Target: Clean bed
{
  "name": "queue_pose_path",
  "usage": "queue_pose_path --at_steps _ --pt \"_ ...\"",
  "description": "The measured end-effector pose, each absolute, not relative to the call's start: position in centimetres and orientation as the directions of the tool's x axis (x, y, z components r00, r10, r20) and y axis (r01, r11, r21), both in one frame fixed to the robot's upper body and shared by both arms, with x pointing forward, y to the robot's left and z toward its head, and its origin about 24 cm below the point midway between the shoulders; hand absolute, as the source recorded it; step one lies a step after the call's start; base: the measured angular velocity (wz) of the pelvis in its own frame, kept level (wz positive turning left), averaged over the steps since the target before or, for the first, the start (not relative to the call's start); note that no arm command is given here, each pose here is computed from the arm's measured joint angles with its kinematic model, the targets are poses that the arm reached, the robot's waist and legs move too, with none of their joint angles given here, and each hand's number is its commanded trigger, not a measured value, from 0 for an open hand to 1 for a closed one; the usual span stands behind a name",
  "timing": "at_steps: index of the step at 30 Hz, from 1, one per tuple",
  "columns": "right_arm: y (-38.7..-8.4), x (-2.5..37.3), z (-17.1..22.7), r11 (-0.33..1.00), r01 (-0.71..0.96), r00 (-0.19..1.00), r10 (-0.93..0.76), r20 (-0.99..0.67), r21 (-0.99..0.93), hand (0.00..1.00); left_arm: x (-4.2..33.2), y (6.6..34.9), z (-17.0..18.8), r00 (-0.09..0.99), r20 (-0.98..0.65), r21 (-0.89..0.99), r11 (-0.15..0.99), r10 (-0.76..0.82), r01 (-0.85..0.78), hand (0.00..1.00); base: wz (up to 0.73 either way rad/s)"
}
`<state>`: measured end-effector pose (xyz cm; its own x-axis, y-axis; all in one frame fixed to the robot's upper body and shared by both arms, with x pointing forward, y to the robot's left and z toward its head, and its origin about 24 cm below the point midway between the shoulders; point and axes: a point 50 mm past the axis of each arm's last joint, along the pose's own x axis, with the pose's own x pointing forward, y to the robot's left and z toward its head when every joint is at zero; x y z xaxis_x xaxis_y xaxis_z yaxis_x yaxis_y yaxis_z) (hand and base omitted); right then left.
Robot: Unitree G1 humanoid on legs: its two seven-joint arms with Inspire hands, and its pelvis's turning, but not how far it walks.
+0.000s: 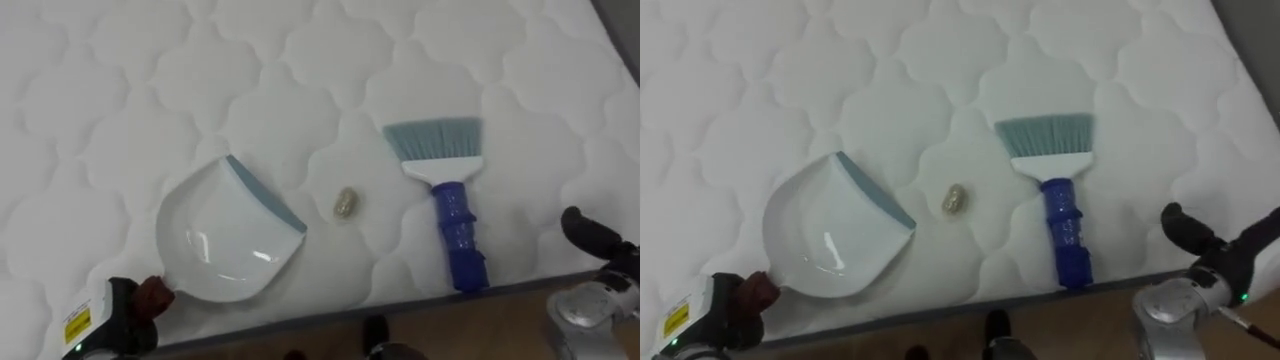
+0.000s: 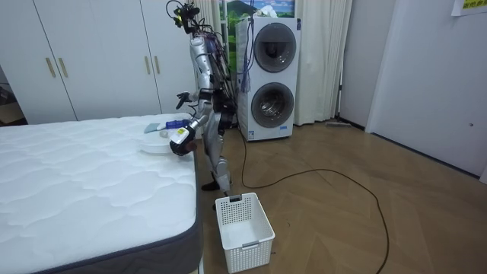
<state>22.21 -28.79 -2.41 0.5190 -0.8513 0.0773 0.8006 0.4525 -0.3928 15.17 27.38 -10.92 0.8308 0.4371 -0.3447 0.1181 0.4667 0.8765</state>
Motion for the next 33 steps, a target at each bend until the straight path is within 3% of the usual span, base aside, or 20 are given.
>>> queue_pose_path --at_steps 6,18,33 --pt "-27.0 23.2 -1.8 0.516 0.750 0.616 -0.772 0.155 -0.414 0.00 15.4 26.7 -11.2 0.832 -0.382 0.855 0.495 0.402 0.153 1.00 -0.01" --pt "-24.0 24.0 -1.8 0.646 0.638 0.752 -0.639 0.161 -0.420 0.00 16.5 26.0 -11.1 0.825 -0.449 0.802 0.561 0.342 0.204 1.00 0.05" --pt "-22.7 23.0 -3.8 0.717 0.479 0.851 -0.520 0.069 -0.506 0.00 16.5 25.7 -11.3 0.817 -0.487 0.772 0.589 0.308 0.238 1.00 0.00"
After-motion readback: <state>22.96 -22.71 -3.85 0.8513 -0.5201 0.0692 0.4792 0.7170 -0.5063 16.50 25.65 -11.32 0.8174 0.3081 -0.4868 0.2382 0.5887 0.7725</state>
